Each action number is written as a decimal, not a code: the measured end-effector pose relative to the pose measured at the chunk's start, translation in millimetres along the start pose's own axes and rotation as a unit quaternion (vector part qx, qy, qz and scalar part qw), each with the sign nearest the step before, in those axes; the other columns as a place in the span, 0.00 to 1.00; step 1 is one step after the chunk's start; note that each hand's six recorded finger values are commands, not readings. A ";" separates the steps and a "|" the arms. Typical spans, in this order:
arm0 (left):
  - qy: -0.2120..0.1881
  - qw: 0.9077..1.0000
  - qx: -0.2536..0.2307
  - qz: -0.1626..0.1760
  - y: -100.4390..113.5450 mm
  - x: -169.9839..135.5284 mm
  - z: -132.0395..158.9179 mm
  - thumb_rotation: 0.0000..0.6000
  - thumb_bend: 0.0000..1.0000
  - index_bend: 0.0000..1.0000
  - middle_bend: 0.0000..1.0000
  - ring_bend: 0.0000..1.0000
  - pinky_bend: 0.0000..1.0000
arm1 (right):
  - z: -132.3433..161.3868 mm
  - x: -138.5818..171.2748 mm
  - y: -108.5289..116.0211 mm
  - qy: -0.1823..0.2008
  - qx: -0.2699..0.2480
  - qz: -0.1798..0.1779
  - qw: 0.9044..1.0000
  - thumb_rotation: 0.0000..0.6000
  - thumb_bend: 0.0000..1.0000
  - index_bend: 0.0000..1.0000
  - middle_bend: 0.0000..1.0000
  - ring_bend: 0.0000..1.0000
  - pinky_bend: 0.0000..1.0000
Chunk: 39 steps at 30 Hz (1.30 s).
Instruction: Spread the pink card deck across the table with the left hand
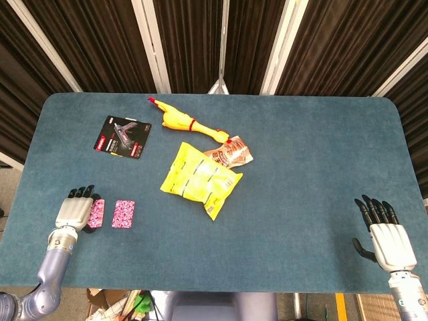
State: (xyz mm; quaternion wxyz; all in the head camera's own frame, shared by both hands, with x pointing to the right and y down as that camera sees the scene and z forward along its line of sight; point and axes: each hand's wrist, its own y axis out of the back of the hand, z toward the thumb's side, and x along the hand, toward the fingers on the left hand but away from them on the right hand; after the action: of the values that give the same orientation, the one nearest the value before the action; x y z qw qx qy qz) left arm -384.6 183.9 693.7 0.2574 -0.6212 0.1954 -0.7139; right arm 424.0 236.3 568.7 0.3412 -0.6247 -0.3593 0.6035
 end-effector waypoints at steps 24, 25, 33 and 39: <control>0.038 0.999 0.015 -0.023 -0.7 -6.6 -24.0 1.00 0.26 0.16 0.00 0.00 0.00 | 0.9 0.7 0.2 0.002 -0.002 0.000 1.000 1.00 0.36 0.00 0.00 0.00 0.03; 0.039 0.999 0.014 -0.024 -1.4 -6.4 -24.8 1.00 0.26 0.16 0.00 0.00 0.00 | 0.9 0.7 0.2 0.002 -0.002 0.000 1.000 1.00 0.36 0.00 0.00 0.00 0.03; 0.036 0.999 0.019 -0.031 -7.7 -1.8 -21.2 1.00 0.27 0.19 0.00 0.00 0.00 | 0.6 0.9 0.3 0.002 -0.002 0.000 1.000 1.00 0.36 0.00 0.00 0.00 0.03; 0.033 0.999 0.019 -0.031 -9.4 0.2 -16.2 1.00 0.42 0.41 0.00 0.00 0.00 | 0.7 0.5 0.9 0.002 -0.002 0.000 1.000 1.00 0.36 0.00 0.00 0.00 0.03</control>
State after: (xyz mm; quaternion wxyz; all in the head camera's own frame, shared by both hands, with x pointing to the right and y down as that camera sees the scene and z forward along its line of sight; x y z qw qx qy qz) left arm -401.7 190.5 697.0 0.2402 -0.5977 0.1704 -0.7457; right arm 423.2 236.2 567.7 0.3404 -0.6265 -0.3603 0.6015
